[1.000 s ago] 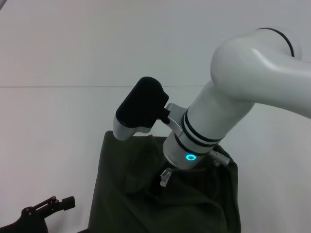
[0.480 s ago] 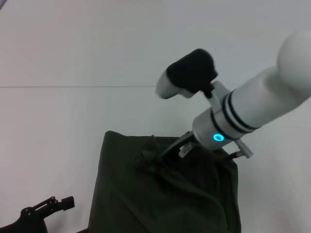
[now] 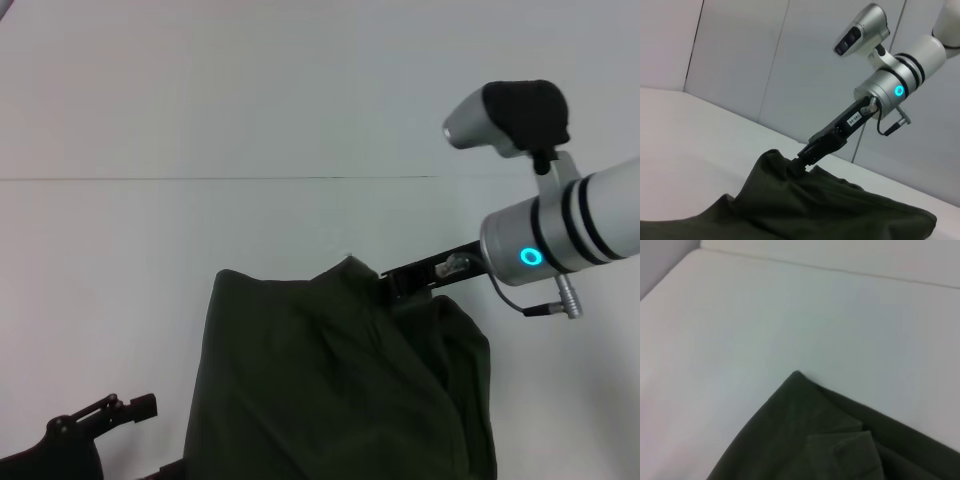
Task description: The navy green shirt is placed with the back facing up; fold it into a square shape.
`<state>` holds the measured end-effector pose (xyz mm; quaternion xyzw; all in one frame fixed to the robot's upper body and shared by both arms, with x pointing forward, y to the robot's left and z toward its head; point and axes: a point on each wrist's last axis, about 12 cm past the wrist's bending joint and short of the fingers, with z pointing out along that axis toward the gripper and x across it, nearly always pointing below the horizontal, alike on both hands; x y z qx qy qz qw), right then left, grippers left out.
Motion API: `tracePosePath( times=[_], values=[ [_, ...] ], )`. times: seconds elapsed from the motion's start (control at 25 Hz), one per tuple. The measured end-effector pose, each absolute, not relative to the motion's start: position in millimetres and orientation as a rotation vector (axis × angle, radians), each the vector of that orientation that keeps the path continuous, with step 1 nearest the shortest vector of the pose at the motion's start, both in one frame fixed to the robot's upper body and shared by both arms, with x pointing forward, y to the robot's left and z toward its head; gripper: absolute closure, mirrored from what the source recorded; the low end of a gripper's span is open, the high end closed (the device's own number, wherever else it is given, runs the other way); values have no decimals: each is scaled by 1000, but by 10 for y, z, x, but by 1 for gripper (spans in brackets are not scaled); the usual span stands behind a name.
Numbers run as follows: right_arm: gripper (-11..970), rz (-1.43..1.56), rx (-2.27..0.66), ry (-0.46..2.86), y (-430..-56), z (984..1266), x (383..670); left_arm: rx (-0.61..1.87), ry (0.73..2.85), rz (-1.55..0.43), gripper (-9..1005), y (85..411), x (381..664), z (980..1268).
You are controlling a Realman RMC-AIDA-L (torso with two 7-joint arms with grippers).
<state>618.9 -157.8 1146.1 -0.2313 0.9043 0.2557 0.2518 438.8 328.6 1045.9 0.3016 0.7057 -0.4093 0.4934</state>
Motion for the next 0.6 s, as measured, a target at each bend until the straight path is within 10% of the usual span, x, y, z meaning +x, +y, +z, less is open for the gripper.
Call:
tracePosePath(
  times=[0.6],
  values=[
    [901,886,-252,2392,-2318,11184,6133,606,1603,-973,50,3235,4565,10561]
  ],
)
